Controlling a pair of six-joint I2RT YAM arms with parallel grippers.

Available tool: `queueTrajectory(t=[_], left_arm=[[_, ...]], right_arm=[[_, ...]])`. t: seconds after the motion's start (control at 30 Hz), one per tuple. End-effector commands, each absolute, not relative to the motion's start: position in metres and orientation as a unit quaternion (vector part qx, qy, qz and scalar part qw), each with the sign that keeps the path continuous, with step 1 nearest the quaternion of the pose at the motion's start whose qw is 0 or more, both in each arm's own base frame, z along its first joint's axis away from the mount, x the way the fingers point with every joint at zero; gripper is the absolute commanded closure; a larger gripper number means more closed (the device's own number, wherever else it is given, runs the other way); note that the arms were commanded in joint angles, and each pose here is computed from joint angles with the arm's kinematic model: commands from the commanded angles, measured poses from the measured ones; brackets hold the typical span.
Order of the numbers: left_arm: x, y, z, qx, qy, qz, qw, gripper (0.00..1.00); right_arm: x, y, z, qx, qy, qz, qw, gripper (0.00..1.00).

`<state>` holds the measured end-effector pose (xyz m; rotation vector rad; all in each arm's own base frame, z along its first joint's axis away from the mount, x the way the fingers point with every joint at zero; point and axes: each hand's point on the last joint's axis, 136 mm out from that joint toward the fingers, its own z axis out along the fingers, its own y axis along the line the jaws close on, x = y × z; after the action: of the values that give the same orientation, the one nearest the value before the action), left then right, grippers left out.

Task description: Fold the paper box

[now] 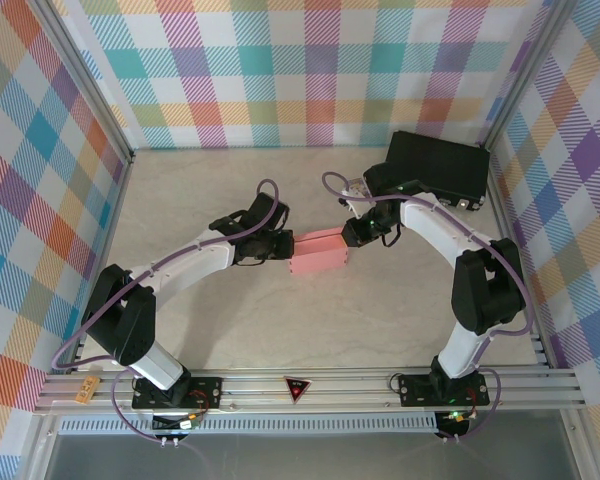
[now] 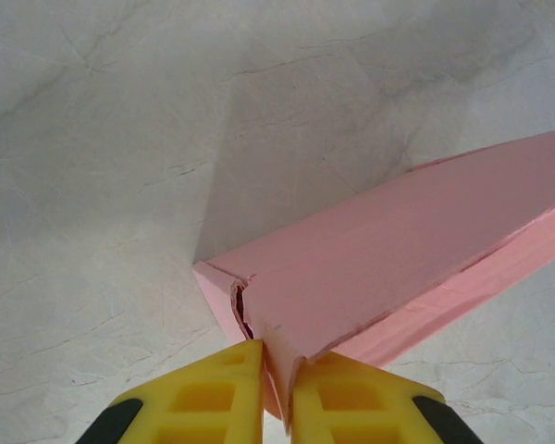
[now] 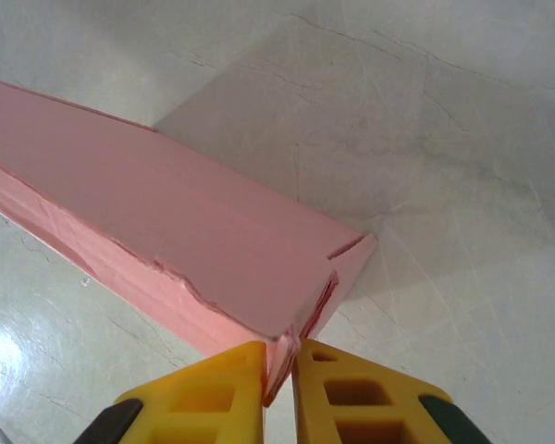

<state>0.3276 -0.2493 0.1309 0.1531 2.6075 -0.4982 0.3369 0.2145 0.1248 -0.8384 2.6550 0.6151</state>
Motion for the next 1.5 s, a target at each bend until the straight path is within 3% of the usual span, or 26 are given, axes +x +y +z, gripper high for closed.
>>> queueTrajectory(t=[0.0,0.6,1.0,1.47], left_arm=[[0.326,-0.25,0.13,0.055,0.954,-0.188,0.225,0.86],[0.315,-0.247,0.114,0.062,0.961,-0.179,0.201,0.9],[0.308,-0.251,0.113,0.09,0.963,-0.165,0.195,0.89],[0.31,-0.253,0.115,0.095,0.963,-0.155,0.2,0.87]], right_arm=[[0.332,0.215,0.121,-0.295,0.923,0.209,0.132,0.84],[0.314,0.219,0.109,-0.296,0.922,0.229,0.104,0.83],[0.326,0.216,0.136,-0.289,0.916,0.217,0.176,0.65],[0.317,0.211,0.132,-0.284,0.922,0.212,0.156,0.79]])
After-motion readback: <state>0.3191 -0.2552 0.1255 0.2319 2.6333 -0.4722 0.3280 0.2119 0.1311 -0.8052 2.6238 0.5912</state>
